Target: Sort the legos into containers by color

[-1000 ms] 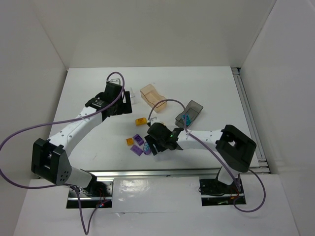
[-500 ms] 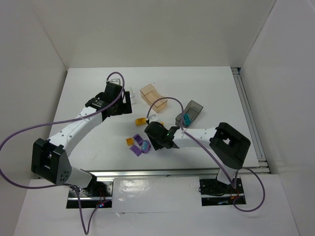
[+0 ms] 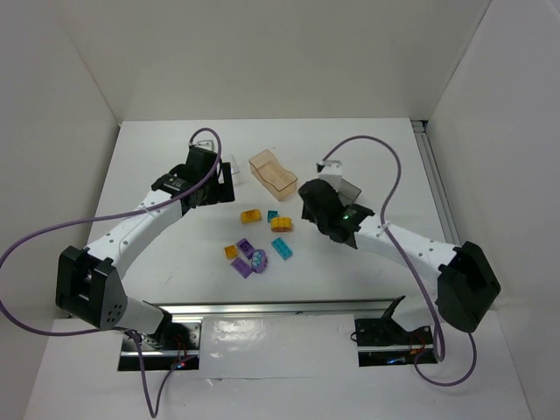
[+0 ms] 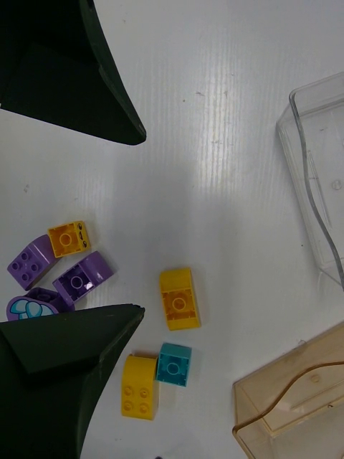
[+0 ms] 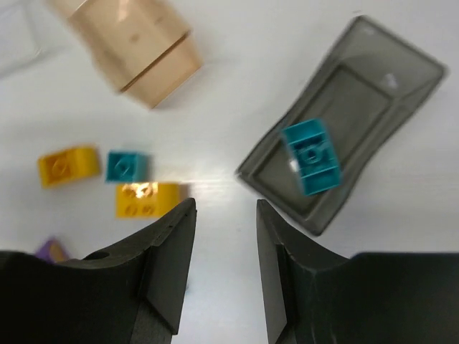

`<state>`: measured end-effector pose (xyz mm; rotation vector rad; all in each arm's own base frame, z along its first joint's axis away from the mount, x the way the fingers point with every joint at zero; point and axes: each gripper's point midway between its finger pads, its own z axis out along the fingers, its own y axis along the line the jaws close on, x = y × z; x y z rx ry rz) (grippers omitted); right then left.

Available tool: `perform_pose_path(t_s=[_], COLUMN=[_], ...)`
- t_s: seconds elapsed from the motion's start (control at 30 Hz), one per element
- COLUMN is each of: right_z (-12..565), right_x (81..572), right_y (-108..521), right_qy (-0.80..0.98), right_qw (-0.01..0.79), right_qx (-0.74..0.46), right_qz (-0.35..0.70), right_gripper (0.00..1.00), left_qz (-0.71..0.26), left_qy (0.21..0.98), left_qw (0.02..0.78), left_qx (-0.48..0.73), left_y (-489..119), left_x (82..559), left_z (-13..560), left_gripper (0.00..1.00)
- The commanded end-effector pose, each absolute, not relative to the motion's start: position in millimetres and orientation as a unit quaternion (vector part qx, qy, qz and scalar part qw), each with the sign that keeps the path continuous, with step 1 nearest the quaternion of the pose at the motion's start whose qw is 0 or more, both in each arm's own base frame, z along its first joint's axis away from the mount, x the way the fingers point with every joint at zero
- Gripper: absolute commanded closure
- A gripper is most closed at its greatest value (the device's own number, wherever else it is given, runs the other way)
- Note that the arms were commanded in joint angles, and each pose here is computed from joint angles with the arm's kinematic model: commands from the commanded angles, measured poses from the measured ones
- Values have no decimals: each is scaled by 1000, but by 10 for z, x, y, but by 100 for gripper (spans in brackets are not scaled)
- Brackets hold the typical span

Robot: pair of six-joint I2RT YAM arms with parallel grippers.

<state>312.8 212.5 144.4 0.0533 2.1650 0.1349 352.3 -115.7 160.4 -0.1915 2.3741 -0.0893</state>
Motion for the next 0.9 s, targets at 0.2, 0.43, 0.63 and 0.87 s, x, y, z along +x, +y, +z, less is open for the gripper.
perform_pose_path(t_s=[0.2,0.43,0.63,0.87], right_z=[1512,1065,729,392], right_x=[3538,2991,2636,2559], right_y=[1593,2442,2847,2917], right_qy=[883,904,902,912], right_qw=[457,395,352,308], right_qx=[103,-135,-221,-252], right_qz=[26,92,114,95], right_gripper=[54,32,16,16], left_qz=[-45,-47,-49,-49], left_qy=[916,918,916,916], left_qw=[391,385,389,389], left_qx=[-83,-80,-81,-81], left_y=[-1165,-1183,-1190,-1190], left_x=[3577,3578,3595,3595], left_z=[1781,1747,1784,1784], left_gripper=[0,0,0,0])
